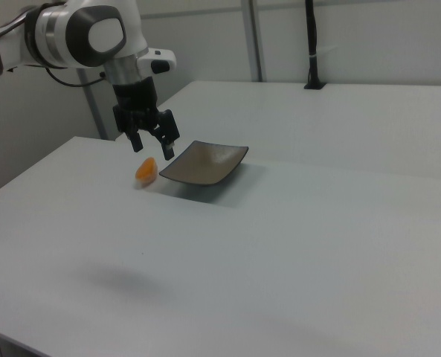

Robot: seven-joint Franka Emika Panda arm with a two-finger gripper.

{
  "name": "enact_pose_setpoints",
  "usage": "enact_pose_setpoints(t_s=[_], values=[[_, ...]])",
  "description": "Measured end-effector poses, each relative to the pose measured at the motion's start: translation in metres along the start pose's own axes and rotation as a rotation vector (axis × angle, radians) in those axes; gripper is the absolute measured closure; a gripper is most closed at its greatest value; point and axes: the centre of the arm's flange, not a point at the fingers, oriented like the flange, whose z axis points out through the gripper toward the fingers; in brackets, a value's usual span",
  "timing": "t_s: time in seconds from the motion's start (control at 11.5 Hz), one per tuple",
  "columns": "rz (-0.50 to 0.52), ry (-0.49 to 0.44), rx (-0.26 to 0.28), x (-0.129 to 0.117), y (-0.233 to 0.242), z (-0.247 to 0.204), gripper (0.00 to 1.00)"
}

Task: Bread is placed on a ceramic plate
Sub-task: 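Move the open gripper down to the orange bread roll beside the plate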

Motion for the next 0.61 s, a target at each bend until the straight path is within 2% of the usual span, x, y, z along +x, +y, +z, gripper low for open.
enact_pose_setpoints(t_s=[0.61], values=[[-0.021,-0.007,0.000,0.003,-0.010,0.013,0.00]])
